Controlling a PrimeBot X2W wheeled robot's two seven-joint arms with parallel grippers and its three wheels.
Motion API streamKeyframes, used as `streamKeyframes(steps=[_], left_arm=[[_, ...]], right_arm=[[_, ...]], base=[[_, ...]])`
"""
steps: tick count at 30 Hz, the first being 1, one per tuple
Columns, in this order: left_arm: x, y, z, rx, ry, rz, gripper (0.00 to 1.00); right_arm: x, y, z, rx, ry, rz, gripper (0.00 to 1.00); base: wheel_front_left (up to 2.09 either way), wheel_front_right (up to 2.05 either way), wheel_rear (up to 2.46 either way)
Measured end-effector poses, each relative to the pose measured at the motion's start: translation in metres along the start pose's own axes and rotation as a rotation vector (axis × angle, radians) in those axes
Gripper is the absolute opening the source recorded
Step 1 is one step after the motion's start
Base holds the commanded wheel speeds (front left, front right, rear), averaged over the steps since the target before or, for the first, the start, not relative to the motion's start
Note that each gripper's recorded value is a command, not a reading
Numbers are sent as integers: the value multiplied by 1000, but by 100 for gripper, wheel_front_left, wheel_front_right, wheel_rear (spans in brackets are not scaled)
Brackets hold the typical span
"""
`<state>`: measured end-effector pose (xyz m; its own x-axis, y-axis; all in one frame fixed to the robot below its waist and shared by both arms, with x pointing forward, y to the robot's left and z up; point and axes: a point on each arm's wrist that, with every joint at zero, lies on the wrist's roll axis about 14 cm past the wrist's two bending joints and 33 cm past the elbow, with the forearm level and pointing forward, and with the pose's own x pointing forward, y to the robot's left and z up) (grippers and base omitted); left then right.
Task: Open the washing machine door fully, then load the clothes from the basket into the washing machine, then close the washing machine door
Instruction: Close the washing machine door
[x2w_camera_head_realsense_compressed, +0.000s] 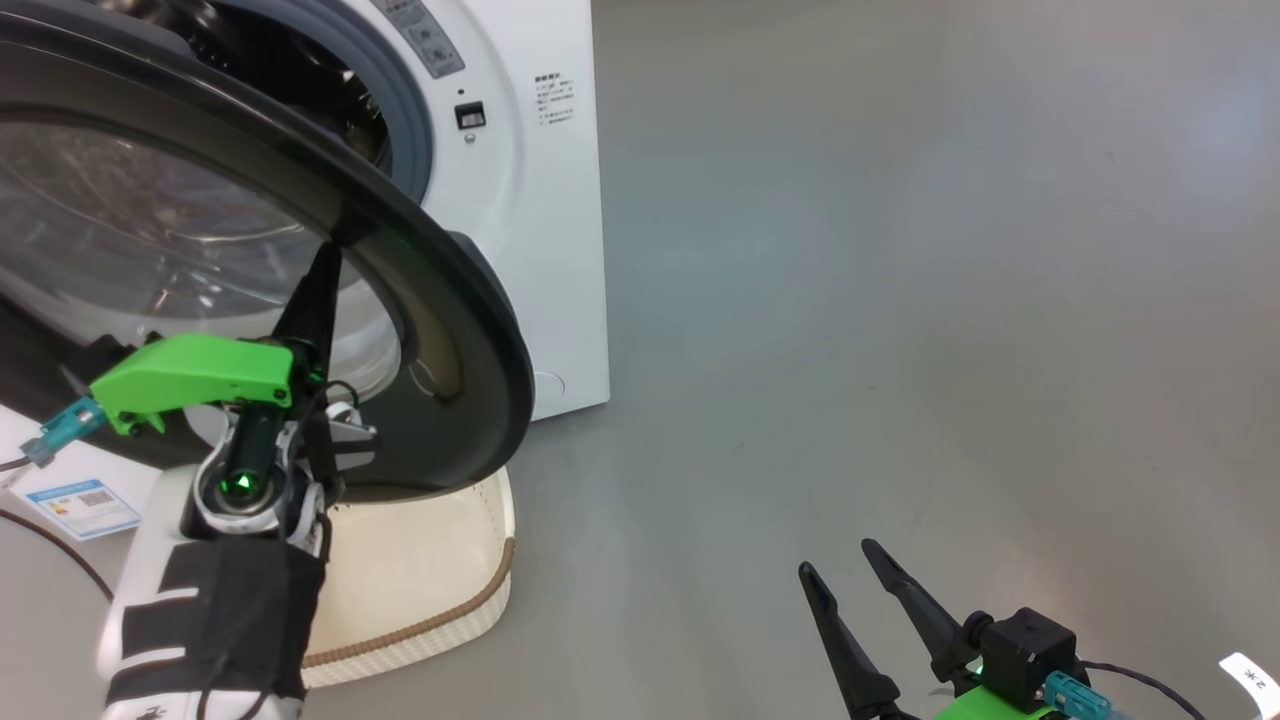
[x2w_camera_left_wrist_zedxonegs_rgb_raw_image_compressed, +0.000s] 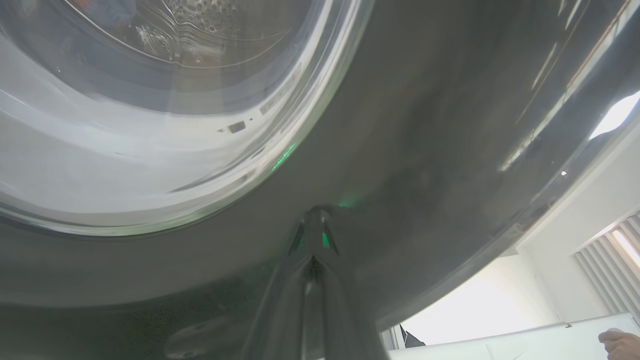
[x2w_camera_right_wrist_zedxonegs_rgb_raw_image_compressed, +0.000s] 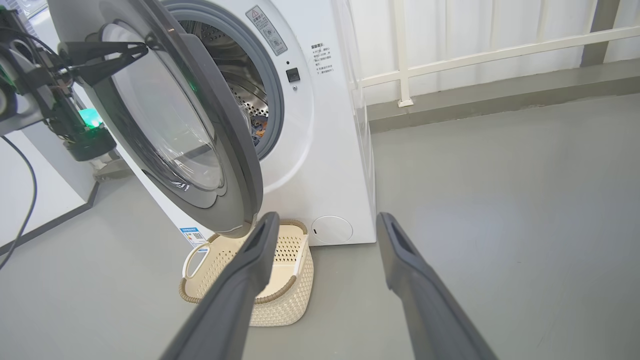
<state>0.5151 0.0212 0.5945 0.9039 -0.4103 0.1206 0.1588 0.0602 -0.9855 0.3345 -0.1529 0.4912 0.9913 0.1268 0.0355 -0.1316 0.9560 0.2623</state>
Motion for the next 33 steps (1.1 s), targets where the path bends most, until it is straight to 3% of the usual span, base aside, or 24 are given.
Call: streamKeyframes(steps=[9,14,15,16,17,18,19,26,33], left_arm=[[-4,2,-6,19,6,8,0],[-23,24,6,189,-18,62,0],[-29,29,9,212,-27,75,7],[-34,34,11,227,-35,84,37],[-40,38,12,240,-43,91,53],[-46,41,13,256,-51,97,85],[-52,45,15,287,-58,104,100],[-105,73,31,548,-126,184,100],[-149,82,44,665,-211,241,100]], right_arm=[[0,2,4,11,-18,-1,100],[-1,0,2,17,-11,-9,100],[-1,0,2,17,-12,-8,100],[0,0,3,17,-15,-7,100],[1,0,4,17,-18,-7,100],[2,-1,4,16,-20,-7,100],[3,0,5,16,-23,-4,100],[10,7,10,11,-35,27,100],[12,10,8,3,-30,48,100]], base=[[0,0,0],[0,0,0],[0,0,0],[0,0,0],[0,0,0],[0,0,0],[0,0,0],[0,0,0],[0,0,0]])
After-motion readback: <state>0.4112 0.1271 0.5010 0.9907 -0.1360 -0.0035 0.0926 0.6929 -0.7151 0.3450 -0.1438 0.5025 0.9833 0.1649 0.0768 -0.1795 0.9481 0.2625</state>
